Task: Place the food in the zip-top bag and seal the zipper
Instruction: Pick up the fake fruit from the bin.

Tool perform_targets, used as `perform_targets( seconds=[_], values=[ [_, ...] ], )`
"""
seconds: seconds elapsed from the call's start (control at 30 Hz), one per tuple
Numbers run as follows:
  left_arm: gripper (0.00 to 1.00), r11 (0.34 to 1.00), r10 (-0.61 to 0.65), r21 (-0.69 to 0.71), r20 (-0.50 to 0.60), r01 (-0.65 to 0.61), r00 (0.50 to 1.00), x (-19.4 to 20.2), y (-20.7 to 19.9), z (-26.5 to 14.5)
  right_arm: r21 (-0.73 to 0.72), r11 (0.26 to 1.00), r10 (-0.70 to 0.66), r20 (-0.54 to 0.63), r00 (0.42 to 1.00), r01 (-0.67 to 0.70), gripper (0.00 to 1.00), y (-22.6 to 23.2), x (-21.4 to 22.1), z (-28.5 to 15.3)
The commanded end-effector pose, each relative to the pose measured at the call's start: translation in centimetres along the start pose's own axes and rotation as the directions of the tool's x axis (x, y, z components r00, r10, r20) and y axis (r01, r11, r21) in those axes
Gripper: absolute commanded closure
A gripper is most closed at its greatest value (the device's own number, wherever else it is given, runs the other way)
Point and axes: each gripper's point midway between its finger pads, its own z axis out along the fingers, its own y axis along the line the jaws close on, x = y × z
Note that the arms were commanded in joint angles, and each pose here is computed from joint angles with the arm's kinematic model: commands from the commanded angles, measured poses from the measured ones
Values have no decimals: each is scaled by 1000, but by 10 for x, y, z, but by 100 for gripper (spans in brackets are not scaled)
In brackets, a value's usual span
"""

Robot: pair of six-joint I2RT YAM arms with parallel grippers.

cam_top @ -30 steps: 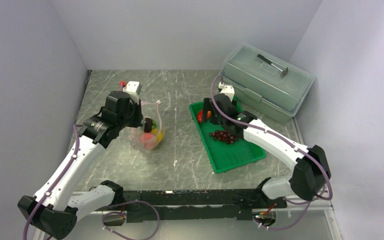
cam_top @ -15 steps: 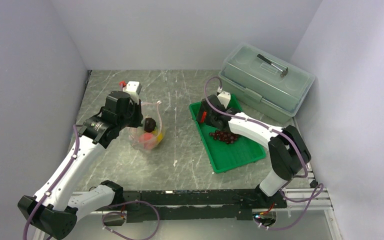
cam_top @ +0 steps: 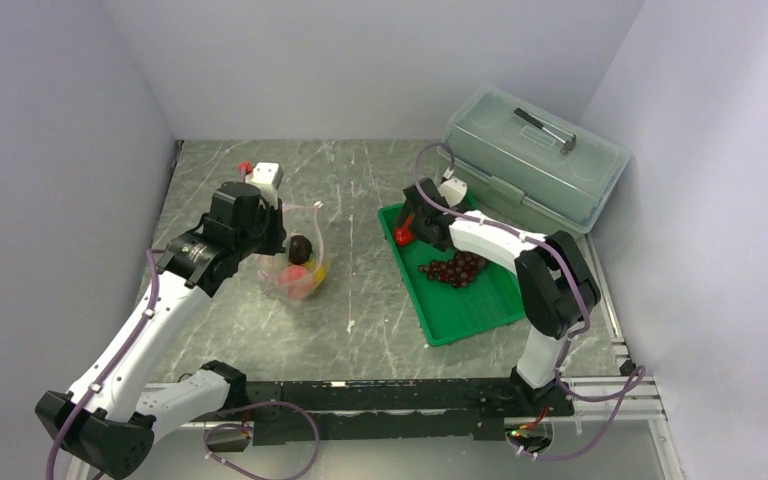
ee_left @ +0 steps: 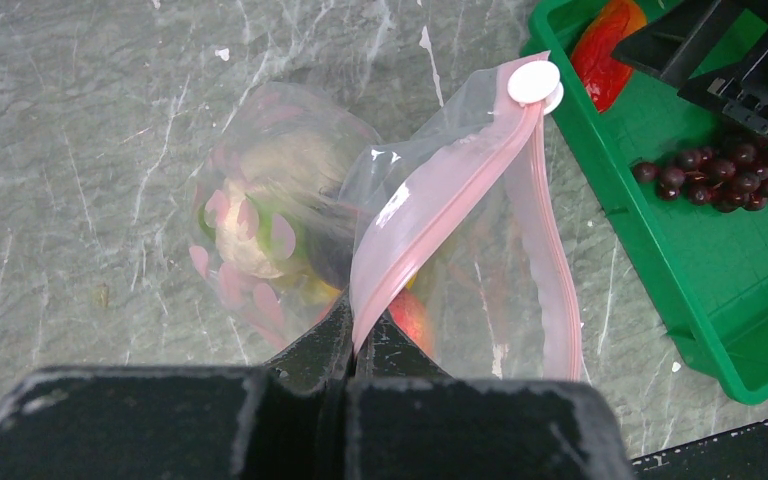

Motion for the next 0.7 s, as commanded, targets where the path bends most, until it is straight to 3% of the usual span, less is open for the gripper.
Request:
perform_targets(
  seconds=[0.0,0.67],
  values=[
    [100,1000,11,17,33,-12,999,-8,-3,-3,-58,994,93,28,995,-92,12,24,-21,3],
    [100,1000,13,13,29,-14,999,-7,-2,-2,-7,988,156,-15,988,-156,31,21,-7,32]
  ],
)
